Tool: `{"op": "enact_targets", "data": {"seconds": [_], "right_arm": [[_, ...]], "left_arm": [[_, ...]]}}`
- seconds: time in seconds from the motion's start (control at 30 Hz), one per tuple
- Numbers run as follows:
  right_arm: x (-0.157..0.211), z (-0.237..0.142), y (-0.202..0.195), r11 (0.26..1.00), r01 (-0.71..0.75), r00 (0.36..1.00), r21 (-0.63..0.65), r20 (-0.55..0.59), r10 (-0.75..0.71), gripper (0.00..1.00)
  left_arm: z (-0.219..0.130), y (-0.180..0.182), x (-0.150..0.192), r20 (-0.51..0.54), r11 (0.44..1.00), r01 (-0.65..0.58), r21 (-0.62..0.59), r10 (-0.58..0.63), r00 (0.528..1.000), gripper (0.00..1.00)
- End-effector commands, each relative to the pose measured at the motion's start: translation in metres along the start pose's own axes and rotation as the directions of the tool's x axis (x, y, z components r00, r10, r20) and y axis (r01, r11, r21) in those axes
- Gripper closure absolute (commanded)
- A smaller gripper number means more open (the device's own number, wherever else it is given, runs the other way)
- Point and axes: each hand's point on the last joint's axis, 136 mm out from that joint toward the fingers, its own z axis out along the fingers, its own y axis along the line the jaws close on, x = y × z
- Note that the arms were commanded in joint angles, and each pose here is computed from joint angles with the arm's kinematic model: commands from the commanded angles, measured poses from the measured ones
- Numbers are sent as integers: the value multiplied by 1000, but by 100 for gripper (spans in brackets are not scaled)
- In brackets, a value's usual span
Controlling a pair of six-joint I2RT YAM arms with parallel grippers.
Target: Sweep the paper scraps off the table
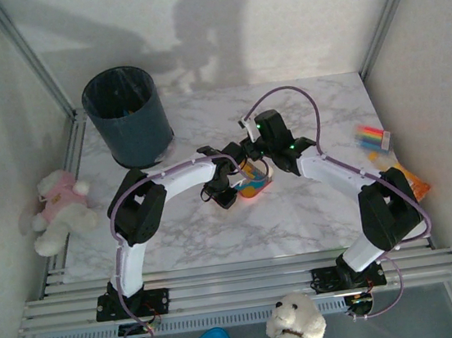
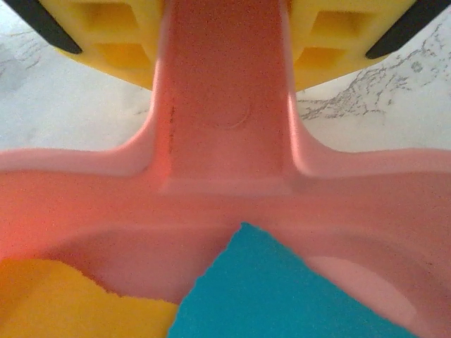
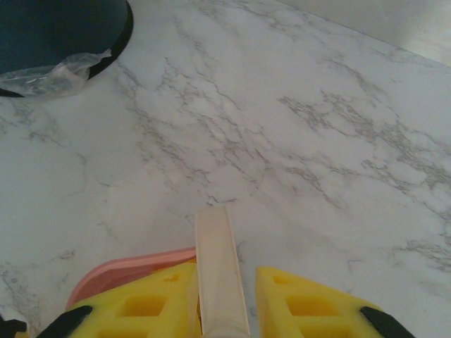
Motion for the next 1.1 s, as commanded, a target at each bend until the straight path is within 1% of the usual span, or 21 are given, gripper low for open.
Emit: {"op": "enact_targets", "data": {"seconds": [0.0, 0.13, 0.23, 0.37, 0.47, 0.63, 0.73, 1.07], "right_arm": [[-7, -13, -19, 994, -46, 999, 95, 32, 43, 100], [-15, -23, -26, 988, -91, 993, 127, 83, 81, 100], [-17, -31, -40, 973, -141, 986, 184, 112, 122, 100], [-11, -44, -67, 936, -214, 973, 280, 150, 178, 100], [-4, -54, -84, 907, -273, 958, 321, 173, 227, 100], [9, -64, -100, 885, -312, 948, 347, 177, 265, 100], [17, -69, -106, 871, -327, 944, 366, 174, 281, 100], [33, -73, -109, 861, -349, 937, 370, 158, 312, 100]], "left_arm": [[-8, 3, 9, -39, 999, -26, -36, 25, 999, 100], [-13, 5, 4, -9, 999, -22, -49, 21, 1000, 100], [-17, 9, -1, 16, 998, -9, -60, 10, 1000, 100], [-24, 13, -8, 60, 998, 10, -67, -6, 998, 100], [-31, 18, -15, 102, 997, 26, -78, -18, 995, 100], [-47, 28, -28, 180, 992, 61, -106, -41, 983, 100], [-60, 34, -36, 233, 991, 88, -99, -63, 971, 100], [-109, 54, -59, 382, 984, 177, -23, -155, 911, 100]]}}
